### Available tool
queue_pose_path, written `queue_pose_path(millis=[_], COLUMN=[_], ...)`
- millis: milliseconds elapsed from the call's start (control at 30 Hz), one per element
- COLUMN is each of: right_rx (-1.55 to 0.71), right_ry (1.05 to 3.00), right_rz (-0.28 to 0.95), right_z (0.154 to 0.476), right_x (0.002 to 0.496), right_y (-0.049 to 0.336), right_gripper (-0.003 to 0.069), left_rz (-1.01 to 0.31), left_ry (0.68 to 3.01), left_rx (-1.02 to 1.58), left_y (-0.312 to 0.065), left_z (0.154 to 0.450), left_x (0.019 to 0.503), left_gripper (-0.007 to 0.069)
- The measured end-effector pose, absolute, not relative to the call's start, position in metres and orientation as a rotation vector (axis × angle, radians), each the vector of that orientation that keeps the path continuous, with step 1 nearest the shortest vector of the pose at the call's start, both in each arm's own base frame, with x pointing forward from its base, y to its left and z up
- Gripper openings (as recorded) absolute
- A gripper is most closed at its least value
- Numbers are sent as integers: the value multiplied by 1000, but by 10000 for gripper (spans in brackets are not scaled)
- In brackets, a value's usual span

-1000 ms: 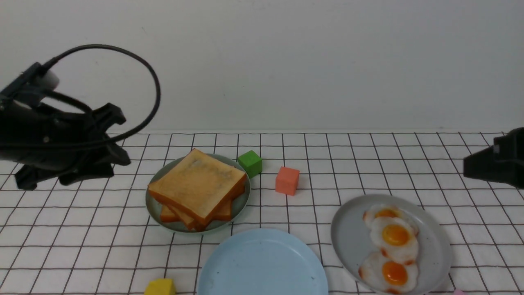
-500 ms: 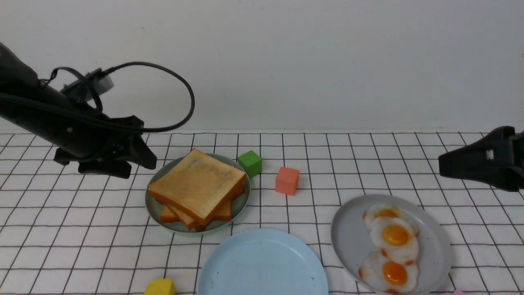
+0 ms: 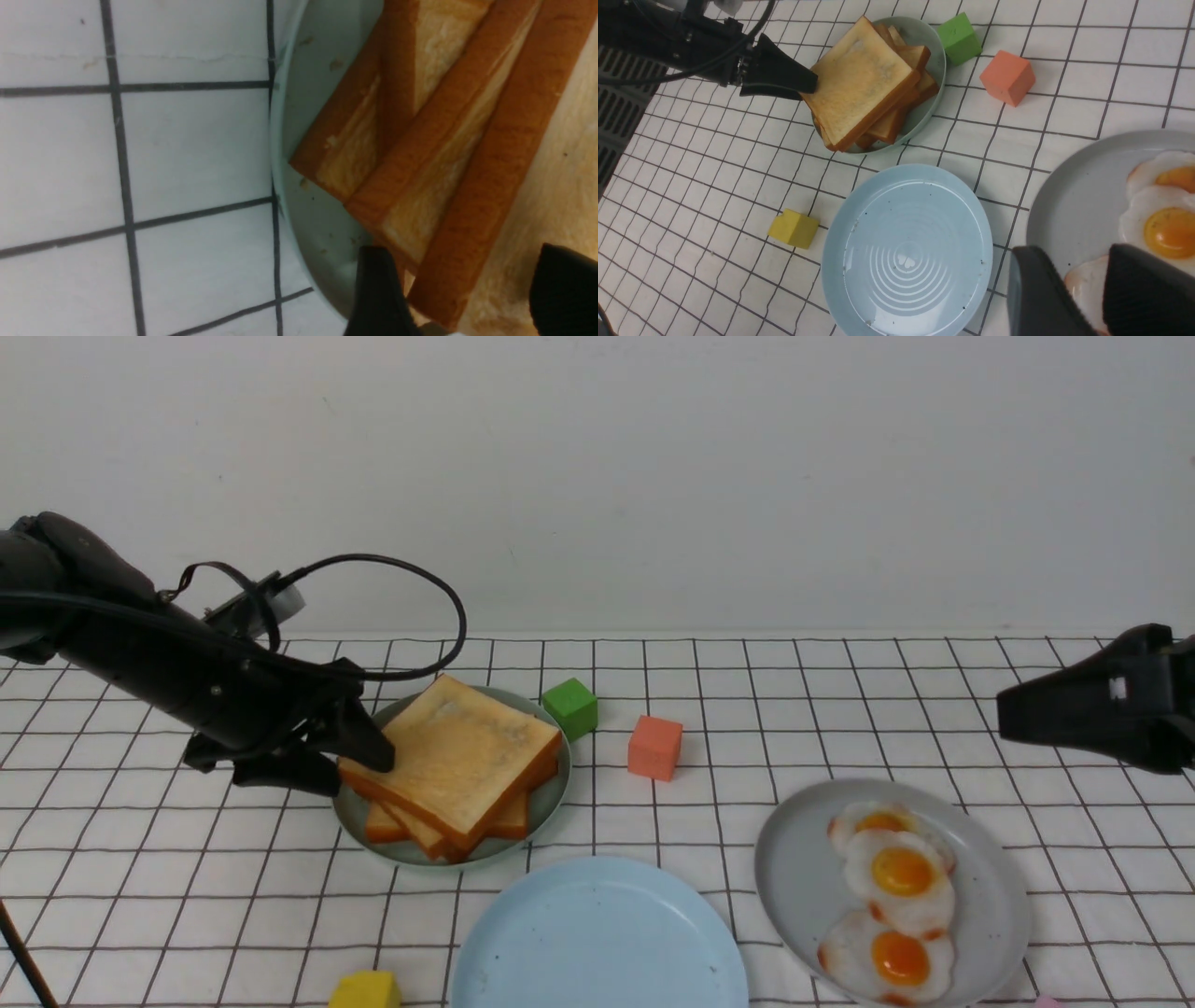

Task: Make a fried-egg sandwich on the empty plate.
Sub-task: Use the left arm to grab a slice of bread, then use the left arm to put a slice of bread into the empty plate in the middle

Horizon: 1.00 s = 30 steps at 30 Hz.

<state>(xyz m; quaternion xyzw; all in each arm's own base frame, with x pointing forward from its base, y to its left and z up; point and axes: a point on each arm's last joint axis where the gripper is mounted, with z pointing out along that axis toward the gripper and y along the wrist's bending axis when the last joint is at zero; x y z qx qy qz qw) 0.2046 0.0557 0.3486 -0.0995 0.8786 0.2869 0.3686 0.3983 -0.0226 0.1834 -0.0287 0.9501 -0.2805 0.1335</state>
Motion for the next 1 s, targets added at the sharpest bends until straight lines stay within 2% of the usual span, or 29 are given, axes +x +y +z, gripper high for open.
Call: queue_pose_path(millis=[100,233,267,300,467,567,600,733,833,1000], right_rx=[-258,-257,-257,-257,-261,-266,-267,-267,-277,-340], right_ry=[2256,2258,2258,2258,2262,2268,2269,2269,2269,2270], right_rz=[737,738,738,738,741,747,747,748,752,780], right_z=[349,348,348,348,348,348,348,348,348,348], right_x=[204,205,205,205,204,204,204,203,203,200], right_y=[56,56,56,56,56,56,56,56,58,69], right_gripper=[245,245,245,245,245,245,245,245,245,245], left_rz=[-812,-811,-812,-820,-835,-813,-804,-832,-857,-898], left_ry=[2754,2755,2755,2758,2749,2699,2665,2601,2584,2606], left_rx=[-57,-7,-6,7,62,121,184,506,652,861], left_y=[-23,-23,-23,-22,-21,-20,-21,-39,-59,-107], left_z=[183,185,185,187,206,232,249,281,283,266], left_x=[398,398,398,398,394,387,380,357,351,346], left_gripper=[342,171,163,113,106,106,106,106,106,106])
